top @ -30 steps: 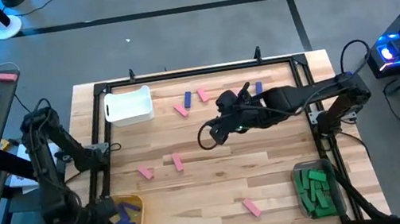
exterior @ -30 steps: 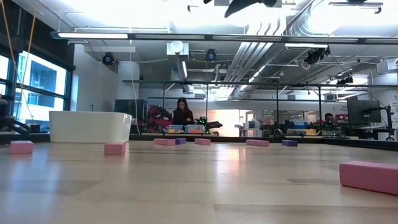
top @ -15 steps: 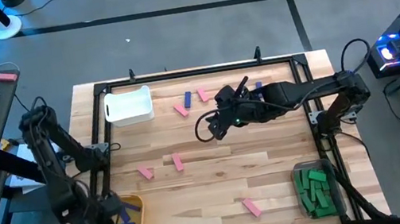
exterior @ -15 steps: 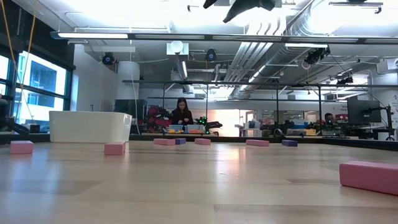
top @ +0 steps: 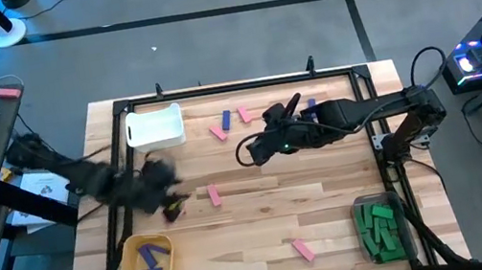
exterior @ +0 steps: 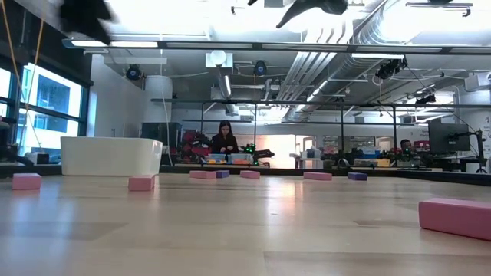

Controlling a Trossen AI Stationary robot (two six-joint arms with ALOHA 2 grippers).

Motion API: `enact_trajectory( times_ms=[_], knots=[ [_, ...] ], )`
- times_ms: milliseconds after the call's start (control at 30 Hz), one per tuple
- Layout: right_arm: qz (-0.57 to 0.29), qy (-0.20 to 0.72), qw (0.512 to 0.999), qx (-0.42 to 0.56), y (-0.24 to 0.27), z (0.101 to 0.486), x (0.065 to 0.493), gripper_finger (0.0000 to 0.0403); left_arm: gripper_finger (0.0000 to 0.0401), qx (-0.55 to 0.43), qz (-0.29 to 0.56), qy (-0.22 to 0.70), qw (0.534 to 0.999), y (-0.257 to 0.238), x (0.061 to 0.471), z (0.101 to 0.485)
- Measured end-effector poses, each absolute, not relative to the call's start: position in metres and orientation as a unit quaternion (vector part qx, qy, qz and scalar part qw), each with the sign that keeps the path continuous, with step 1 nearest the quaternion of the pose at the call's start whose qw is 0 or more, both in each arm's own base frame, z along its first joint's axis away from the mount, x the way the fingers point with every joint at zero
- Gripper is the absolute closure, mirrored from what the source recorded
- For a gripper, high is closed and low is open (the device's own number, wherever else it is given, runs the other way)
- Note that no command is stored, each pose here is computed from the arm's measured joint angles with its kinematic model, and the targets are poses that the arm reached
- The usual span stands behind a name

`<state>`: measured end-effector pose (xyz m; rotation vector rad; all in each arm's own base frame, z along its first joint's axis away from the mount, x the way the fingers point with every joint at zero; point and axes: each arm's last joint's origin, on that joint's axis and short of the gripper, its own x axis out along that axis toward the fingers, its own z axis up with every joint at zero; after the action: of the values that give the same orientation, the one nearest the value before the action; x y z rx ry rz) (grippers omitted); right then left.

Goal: Sort blocks
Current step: Put the purple block into the yellow bin

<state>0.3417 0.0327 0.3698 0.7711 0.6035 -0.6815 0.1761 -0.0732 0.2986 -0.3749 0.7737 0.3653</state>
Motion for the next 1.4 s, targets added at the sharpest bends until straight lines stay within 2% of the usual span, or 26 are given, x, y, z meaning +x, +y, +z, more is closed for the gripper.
enact_trajectory(
  times_ms=[233,533,767,967,1100,1400],
  knots=[
    [-0.325,0.256,0.824,0.388,0.031,0.374,0.343,0.0197,0.0160,-0.210,0.155,0.330,0.907,0.006,0.258,0.284],
    [-0.350,0.201,0.854,0.328,0.003,0.408,0.313,0.0197,0.0160,-0.272,0.233,0.403,0.842,0.105,0.299,0.220],
    [-0.359,0.193,0.882,0.236,-0.035,0.437,0.277,0.0197,0.0160,-0.278,0.288,0.441,0.803,0.167,0.343,0.216],
    [-0.352,0.208,0.889,0.208,-0.063,0.445,0.257,0.0197,0.0160,-0.253,0.331,0.524,0.743,0.193,0.376,0.204],
    [-0.357,0.226,0.885,0.198,-0.073,0.444,0.252,0.0197,0.0160,-0.259,0.349,0.524,0.732,0.200,0.390,0.198],
    [-0.370,0.256,0.873,0.188,-0.080,0.439,0.248,0.0197,0.0160,-0.316,0.411,0.525,0.675,0.218,0.377,0.178]
  ],
)
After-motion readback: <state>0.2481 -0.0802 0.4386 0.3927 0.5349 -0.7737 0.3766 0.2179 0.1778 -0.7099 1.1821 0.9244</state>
